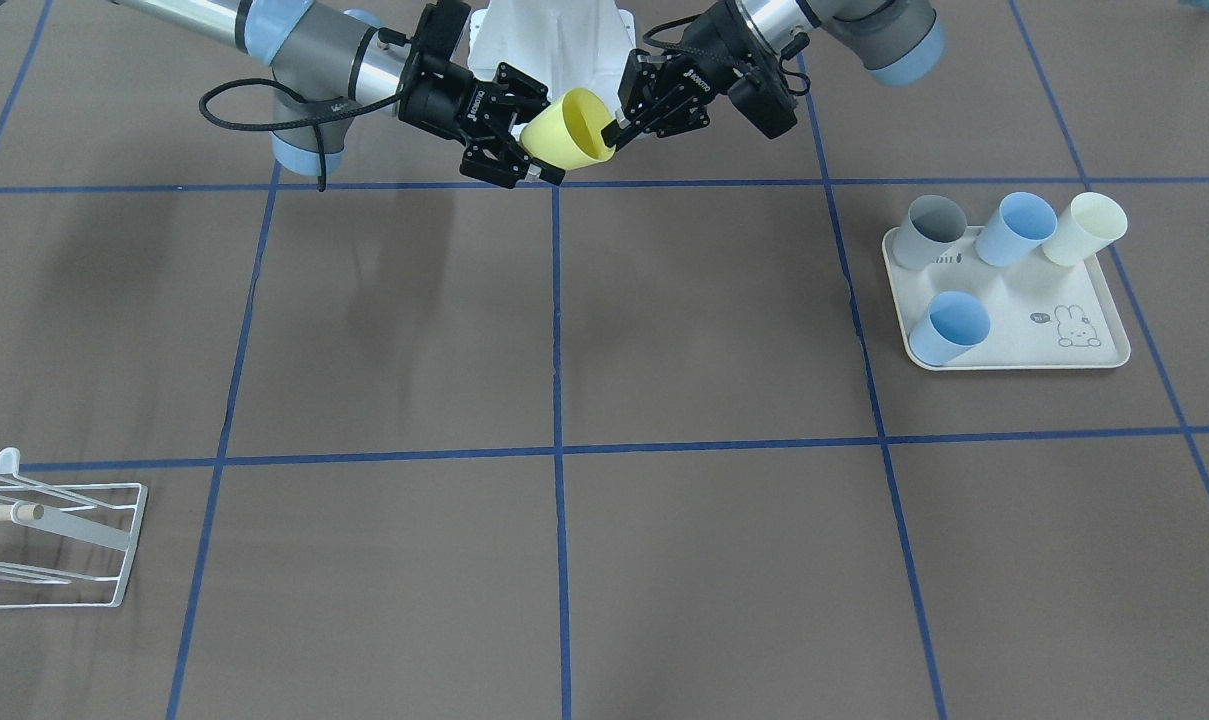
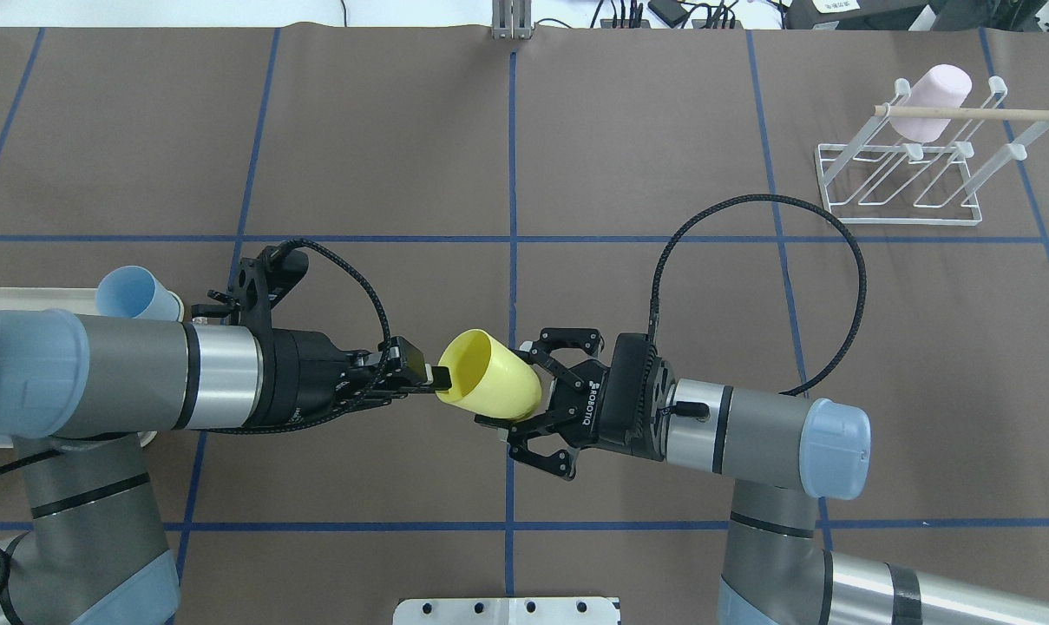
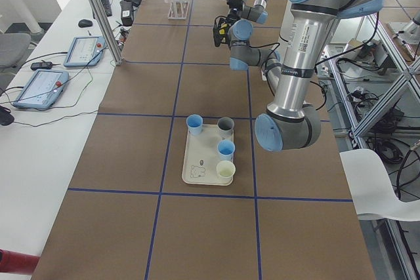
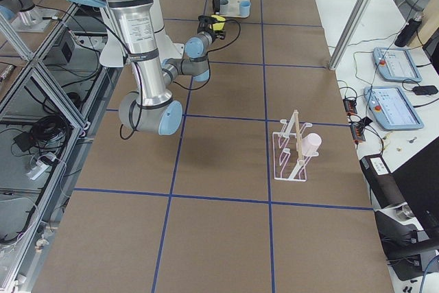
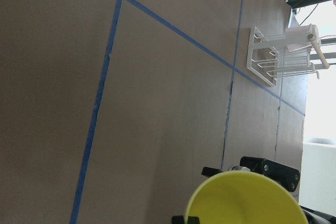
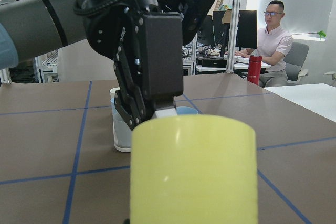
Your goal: Transfer IKEA cup to right arm and place on rack
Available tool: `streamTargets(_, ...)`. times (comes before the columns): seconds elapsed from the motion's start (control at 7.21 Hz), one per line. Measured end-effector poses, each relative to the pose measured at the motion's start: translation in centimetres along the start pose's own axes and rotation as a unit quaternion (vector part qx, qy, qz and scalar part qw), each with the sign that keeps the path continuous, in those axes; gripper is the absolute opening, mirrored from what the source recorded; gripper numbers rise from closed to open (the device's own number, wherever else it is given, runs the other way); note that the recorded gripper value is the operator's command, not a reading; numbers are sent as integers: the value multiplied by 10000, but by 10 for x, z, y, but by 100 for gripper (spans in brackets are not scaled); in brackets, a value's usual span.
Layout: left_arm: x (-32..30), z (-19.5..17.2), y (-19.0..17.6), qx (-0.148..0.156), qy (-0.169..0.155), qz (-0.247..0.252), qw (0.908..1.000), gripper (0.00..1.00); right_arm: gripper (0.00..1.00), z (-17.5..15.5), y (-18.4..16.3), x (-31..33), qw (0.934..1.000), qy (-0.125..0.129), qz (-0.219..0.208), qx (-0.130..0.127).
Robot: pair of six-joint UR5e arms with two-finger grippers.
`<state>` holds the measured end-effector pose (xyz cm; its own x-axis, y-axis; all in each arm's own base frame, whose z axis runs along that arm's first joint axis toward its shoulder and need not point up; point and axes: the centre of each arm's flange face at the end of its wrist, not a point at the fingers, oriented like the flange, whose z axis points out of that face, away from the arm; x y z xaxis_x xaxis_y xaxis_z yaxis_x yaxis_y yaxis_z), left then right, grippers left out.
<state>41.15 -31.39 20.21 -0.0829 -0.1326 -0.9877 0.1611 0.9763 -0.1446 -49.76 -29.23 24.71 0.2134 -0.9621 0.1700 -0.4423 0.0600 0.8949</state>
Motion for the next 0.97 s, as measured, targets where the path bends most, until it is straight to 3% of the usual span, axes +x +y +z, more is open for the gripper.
streamTargets(0.42,-4,-6,-8,79,-66,61,9999,100,28,-2,4,5,10000,51,-13,-81)
streamTargets(0.55,-10,-13,-22,181,-263,126,9994,100,26,-4,7,16,9995,183,-55,-233)
streamTargets(0.83,-18,-30,-49,407,-1106,483,9918,100,26,-13,9,69,9932,715,-259,-880)
streamTargets(0.97,-19,-45,-59,487,-1630,795,9822,100,26,-19,5,100,9864,983,-421,-1251)
